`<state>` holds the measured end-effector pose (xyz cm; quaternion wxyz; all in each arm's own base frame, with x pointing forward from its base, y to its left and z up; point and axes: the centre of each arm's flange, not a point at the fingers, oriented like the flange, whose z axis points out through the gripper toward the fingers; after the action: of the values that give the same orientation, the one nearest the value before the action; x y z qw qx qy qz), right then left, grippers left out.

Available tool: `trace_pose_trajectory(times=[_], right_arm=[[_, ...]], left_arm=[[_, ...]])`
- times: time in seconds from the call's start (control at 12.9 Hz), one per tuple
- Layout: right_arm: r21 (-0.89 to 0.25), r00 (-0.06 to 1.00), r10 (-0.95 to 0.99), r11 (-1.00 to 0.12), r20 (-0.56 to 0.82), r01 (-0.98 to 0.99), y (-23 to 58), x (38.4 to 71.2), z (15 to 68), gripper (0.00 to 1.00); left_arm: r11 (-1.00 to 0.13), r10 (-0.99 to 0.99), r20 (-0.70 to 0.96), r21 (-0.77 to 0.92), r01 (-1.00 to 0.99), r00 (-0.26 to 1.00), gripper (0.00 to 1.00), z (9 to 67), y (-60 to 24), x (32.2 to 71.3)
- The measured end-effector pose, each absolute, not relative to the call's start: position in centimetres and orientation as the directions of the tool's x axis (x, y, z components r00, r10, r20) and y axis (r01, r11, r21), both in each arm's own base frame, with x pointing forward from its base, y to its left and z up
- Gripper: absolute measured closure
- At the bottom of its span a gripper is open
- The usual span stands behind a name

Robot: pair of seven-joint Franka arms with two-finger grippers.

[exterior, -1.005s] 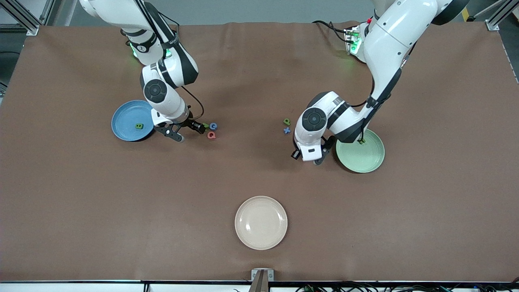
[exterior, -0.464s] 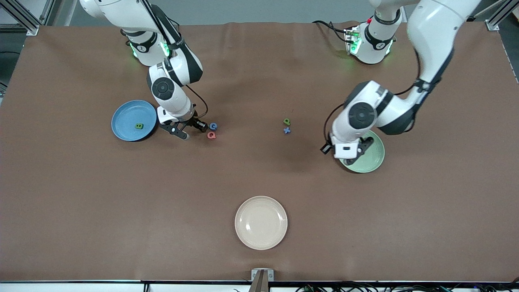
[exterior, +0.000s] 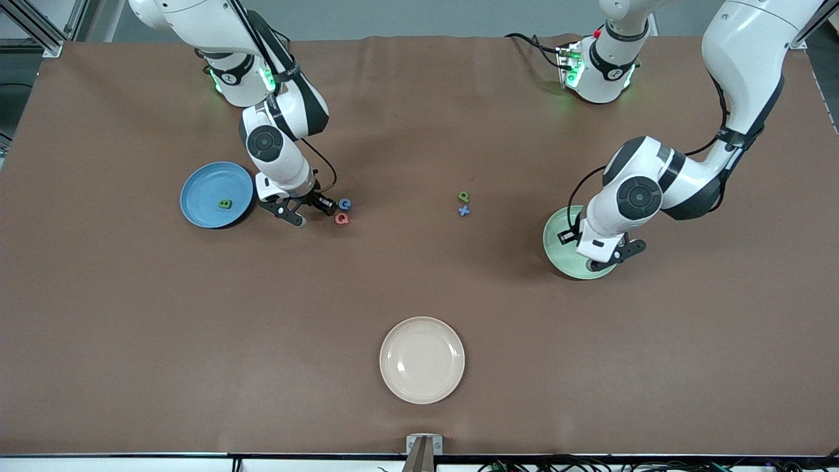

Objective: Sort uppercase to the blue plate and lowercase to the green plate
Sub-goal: 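Place the m with the left gripper while the right gripper grasps N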

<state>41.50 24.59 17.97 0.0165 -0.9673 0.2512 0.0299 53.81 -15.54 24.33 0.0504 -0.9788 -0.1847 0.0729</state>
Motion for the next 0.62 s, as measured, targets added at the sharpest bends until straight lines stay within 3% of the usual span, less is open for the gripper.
trace_pose_trajectory(times=[0.62], right_arm=[[-0.015,0.875,-0.48,-0.876,-0.066,-0.481,26.0,40.6,17.7,0.36]], left_arm=[[-0.95,0.306,-0.061,-0.089,0.3,0.95,0.59,20.5,-10.6,54.6]])
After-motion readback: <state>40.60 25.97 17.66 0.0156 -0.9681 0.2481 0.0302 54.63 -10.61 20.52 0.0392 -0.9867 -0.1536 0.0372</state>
